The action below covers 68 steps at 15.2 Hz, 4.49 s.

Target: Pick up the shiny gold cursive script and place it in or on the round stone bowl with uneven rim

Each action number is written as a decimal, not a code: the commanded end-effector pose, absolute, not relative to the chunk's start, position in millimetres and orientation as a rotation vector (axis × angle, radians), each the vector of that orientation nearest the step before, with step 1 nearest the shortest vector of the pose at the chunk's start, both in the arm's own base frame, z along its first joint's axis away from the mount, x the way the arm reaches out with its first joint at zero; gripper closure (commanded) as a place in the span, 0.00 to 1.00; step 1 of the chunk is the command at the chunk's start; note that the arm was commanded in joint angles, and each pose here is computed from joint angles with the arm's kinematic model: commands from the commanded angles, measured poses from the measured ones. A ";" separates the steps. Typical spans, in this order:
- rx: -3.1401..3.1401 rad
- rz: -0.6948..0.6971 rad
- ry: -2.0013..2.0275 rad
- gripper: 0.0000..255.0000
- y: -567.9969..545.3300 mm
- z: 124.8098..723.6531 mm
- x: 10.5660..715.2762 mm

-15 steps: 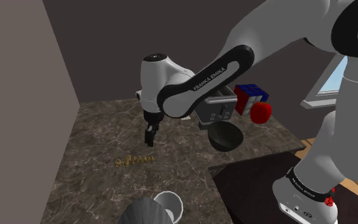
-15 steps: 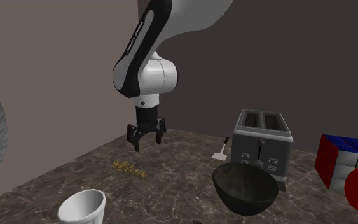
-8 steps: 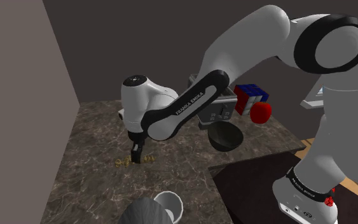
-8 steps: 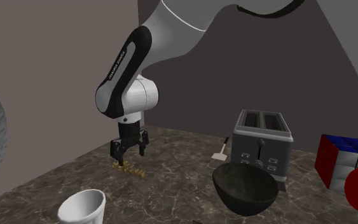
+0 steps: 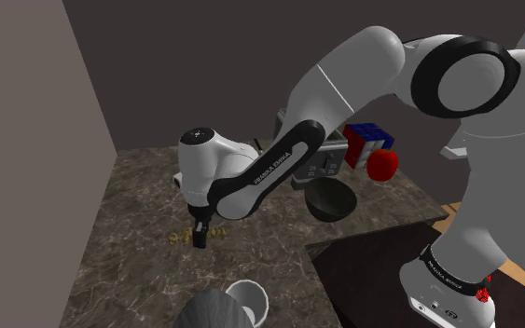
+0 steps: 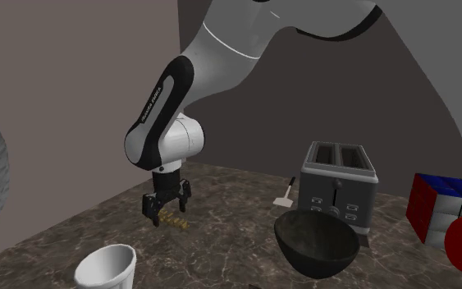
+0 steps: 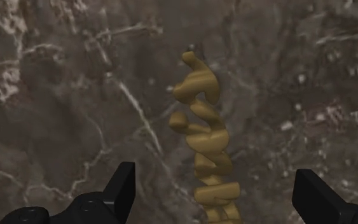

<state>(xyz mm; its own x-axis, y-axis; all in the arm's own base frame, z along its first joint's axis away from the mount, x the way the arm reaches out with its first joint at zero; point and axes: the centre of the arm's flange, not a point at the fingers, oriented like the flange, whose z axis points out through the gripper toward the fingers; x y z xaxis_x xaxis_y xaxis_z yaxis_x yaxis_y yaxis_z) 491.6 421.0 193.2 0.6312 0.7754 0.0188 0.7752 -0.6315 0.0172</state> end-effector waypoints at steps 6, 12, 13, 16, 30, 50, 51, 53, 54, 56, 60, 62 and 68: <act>2.830 0.039 1.345 0.00 421.4 190.9 491.6; 2.830 0.039 1.345 1.00 421.4 190.9 491.6; 2.830 0.039 1.345 1.00 421.4 190.9 491.6; 2.830 0.039 1.345 1.00 421.4 190.9 491.6; 2.830 0.039 1.345 1.00 421.4 264.8 491.6; 2.830 0.039 1.345 1.00 409.2 362.0 486.5; 2.830 0.039 1.345 1.00 397.1 362.1 481.4; 2.830 0.039 1.345 1.00 372.7 362.4 471.2; 2.830 0.039 1.345 1.00 360.6 362.6 466.0; 2.830 0.039 1.345 1.00 336.2 362.9 455.8; 2.830 0.039 1.345 1.00 287.6 363.6 435.3; 2.830 0.039 1.345 1.00 263.2 363.9 425.1; 2.830 0.039 1.345 1.00 190.2 364.9 394.4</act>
<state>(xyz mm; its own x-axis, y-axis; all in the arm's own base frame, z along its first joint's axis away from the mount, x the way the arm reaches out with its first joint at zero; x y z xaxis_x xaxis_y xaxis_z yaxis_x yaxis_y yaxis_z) 398.5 204.4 364.1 0.6318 0.7749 0.0187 0.7747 -0.6321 0.0180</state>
